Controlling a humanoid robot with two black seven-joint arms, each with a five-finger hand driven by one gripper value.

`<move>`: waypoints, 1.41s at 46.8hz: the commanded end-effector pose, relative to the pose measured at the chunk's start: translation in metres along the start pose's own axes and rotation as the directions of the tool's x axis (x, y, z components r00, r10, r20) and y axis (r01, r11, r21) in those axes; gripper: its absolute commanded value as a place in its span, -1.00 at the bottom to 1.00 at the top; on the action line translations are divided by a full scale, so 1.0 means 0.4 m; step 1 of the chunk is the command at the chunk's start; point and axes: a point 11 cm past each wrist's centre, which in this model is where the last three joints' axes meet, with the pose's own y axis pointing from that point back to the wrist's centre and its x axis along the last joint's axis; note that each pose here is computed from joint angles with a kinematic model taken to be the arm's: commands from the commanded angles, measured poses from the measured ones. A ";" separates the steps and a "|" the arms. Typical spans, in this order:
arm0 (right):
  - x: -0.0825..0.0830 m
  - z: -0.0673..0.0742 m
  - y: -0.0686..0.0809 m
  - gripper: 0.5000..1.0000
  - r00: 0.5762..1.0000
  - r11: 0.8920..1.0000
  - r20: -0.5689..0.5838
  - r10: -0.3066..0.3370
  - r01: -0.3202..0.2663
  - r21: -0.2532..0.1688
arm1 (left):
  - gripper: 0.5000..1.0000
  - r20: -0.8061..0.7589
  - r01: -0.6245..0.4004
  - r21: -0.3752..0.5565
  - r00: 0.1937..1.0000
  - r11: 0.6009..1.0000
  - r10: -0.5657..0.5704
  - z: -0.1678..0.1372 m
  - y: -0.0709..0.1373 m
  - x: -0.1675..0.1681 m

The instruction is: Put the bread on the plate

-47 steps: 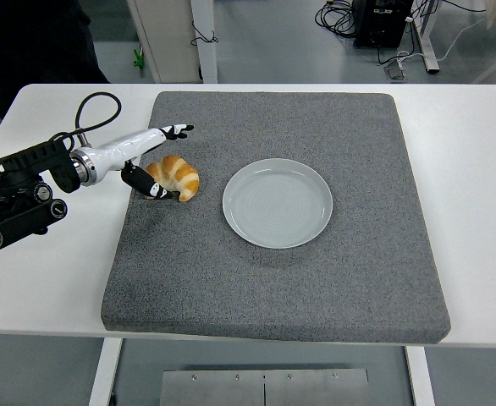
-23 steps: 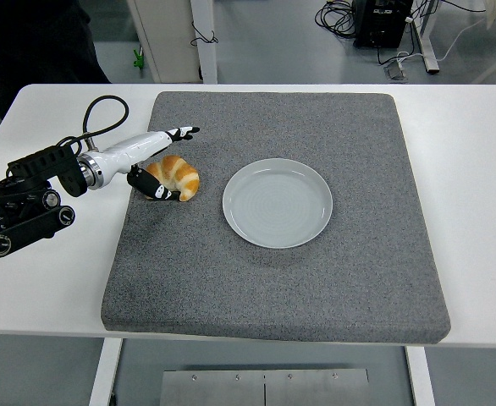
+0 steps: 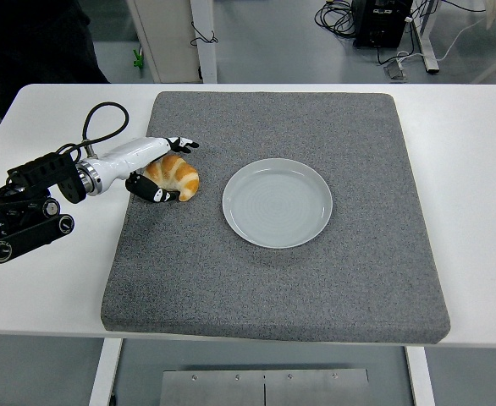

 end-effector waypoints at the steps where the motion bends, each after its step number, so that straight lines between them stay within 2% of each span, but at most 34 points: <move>1: 0.000 0.000 0.000 1.00 1.000 1.000 0.000 0.000 0.000 0.000 | 0.13 0.000 0.003 -0.001 1.000 1.000 -0.003 -0.002 0.001 -0.003; 6: 0.000 0.000 0.000 1.00 1.000 1.000 0.000 0.000 0.000 0.000 | -0.11 -0.004 0.011 -0.033 1.000 0.999 -0.012 0.003 0.005 -0.016; 15: 0.000 0.000 0.000 1.00 1.000 1.000 0.000 0.000 0.000 0.000 | -0.39 -0.005 0.013 -0.043 1.000 0.999 -0.013 0.003 0.006 -0.017; 24: 0.000 0.000 0.000 1.00 1.000 1.000 0.000 0.000 0.000 0.000 | -0.41 -0.012 -0.007 -0.047 1.000 0.999 0.007 0.010 0.001 0.004; 31: 0.000 0.000 0.000 1.00 1.000 1.000 0.000 0.000 0.000 0.000 | -0.60 -0.003 -0.028 -0.059 1.000 0.998 0.027 0.021 -0.006 0.034; 42: 0.000 0.000 0.000 1.00 1.000 1.000 0.000 0.000 0.000 0.000 | -0.58 -0.007 -0.059 -0.072 0.998 0.996 0.059 0.034 -0.012 0.066; 58: 0.000 0.000 0.000 1.00 1.000 1.000 0.000 0.000 0.000 0.000 | -0.55 0.026 -0.144 -0.062 0.989 0.988 0.146 0.024 0.006 0.190; 66: 0.000 0.000 0.000 1.00 1.000 1.000 0.000 0.000 0.000 0.000 | -0.55 0.048 -0.172 -0.085 0.983 0.981 0.177 0.048 0.000 0.241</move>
